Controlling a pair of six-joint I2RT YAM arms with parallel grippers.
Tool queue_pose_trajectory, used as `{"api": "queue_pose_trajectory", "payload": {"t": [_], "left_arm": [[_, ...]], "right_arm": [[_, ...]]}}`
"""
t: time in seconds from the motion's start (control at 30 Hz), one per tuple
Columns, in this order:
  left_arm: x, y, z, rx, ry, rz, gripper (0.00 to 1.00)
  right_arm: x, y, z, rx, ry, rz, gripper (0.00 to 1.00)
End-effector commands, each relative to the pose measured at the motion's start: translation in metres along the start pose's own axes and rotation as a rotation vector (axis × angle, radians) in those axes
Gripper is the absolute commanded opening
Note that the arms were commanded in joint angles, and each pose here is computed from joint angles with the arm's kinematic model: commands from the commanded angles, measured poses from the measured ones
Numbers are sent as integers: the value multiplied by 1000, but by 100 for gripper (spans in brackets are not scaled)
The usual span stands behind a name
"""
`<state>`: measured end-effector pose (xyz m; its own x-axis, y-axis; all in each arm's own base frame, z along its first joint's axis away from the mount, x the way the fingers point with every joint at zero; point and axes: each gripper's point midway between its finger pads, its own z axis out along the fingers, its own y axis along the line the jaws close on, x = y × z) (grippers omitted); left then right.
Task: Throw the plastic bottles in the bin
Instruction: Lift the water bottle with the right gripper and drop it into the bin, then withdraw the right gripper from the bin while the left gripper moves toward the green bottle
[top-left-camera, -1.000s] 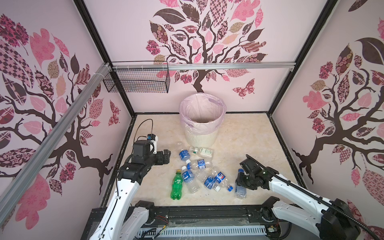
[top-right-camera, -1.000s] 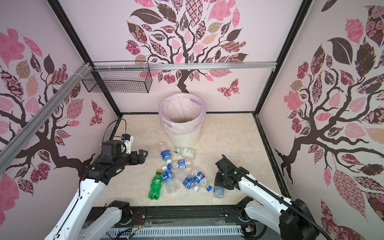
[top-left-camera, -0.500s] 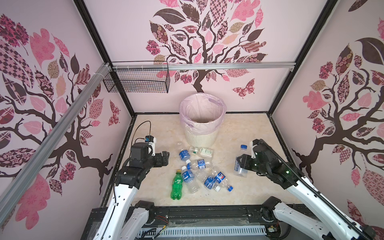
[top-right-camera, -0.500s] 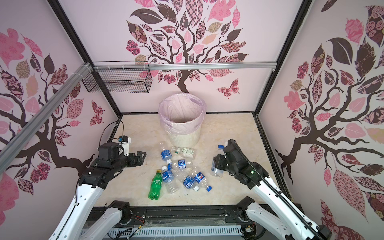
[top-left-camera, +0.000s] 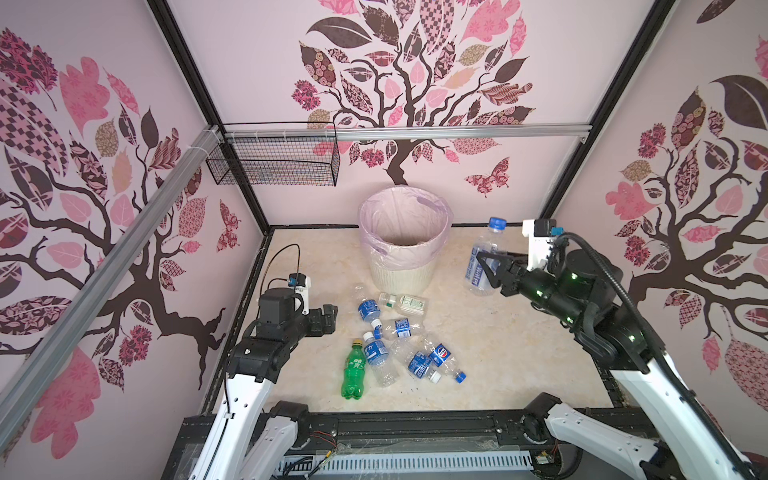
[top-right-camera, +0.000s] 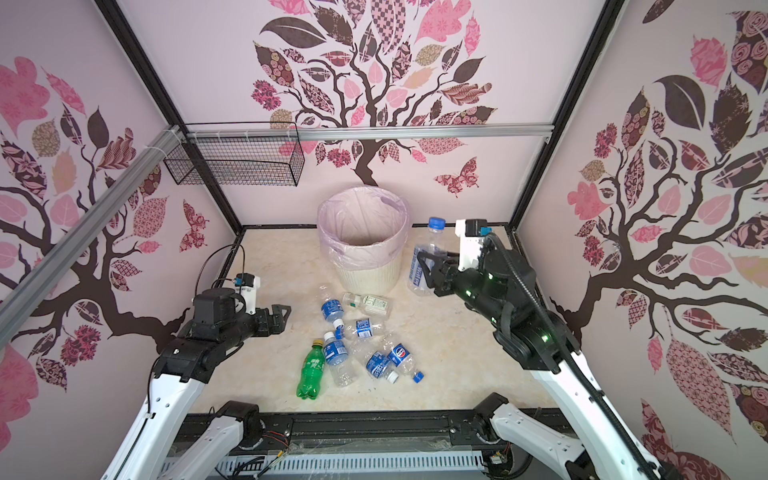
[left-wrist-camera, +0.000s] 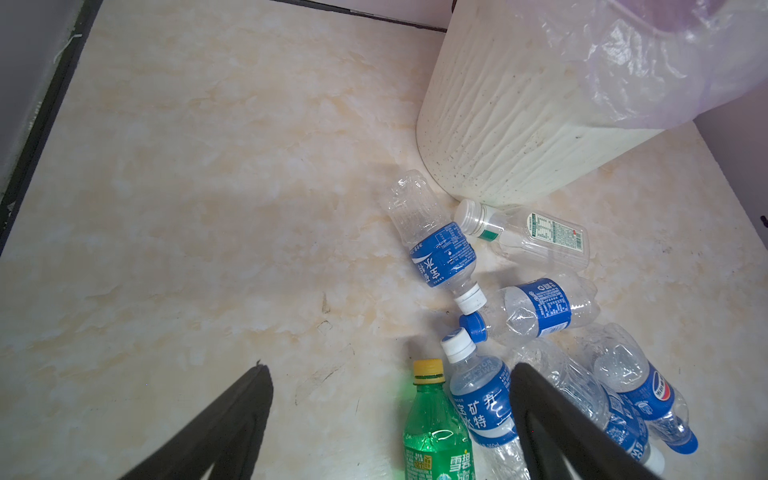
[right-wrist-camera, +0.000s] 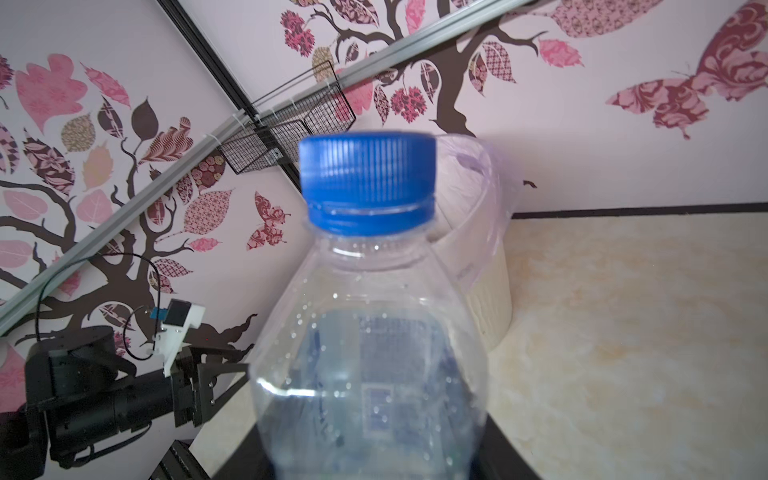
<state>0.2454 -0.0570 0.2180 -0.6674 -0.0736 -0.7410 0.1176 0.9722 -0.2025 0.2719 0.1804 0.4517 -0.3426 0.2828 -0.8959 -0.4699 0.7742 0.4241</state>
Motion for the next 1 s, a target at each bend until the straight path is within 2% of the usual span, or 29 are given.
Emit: {"api": "queue_pose_trajectory", "payload": {"t": [0.0, 0.03, 0.07, 0.1, 0.13, 0.17, 0.23, 0.3, 0.43, 0.63, 0.97], "left_arm": [[-5, 3, -7, -24, -17, 19, 93], [-7, 3, -9, -24, -21, 17, 93], [-8, 3, -10, -23, -24, 17, 93], [-8, 2, -11, -22, -26, 15, 93], [-9, 1, -13, -20, -30, 14, 93], [-10, 1, -15, -18, -33, 15, 93], [-14, -1, -20, -11, -53, 14, 93], [-18, -2, -25, -8, -70, 14, 93], [-21, -5, -27, 6, -75, 3, 93], [-23, -10, -25, 33, -67, -18, 93], [-21, -18, -22, 77, -31, -51, 92]], "right_arm": [[-40, 27, 55, -97, -84, -66, 47], [-45, 30, 79, -105, -74, -70, 48], [-50, 30, 104, -93, -55, -73, 54], [-53, 29, 122, -74, -29, -79, 65], [-40, 22, 156, -39, 54, -90, 75], [-39, 17, 174, -3, 101, -103, 80], [-31, 8, 194, 54, 185, -113, 83], [-24, 4, 198, 77, 234, -121, 84], [-17, -1, 186, 93, 260, -139, 87], [-28, 1, 134, 64, 134, -143, 96], [3, -30, 60, 126, 153, -105, 97]]}}
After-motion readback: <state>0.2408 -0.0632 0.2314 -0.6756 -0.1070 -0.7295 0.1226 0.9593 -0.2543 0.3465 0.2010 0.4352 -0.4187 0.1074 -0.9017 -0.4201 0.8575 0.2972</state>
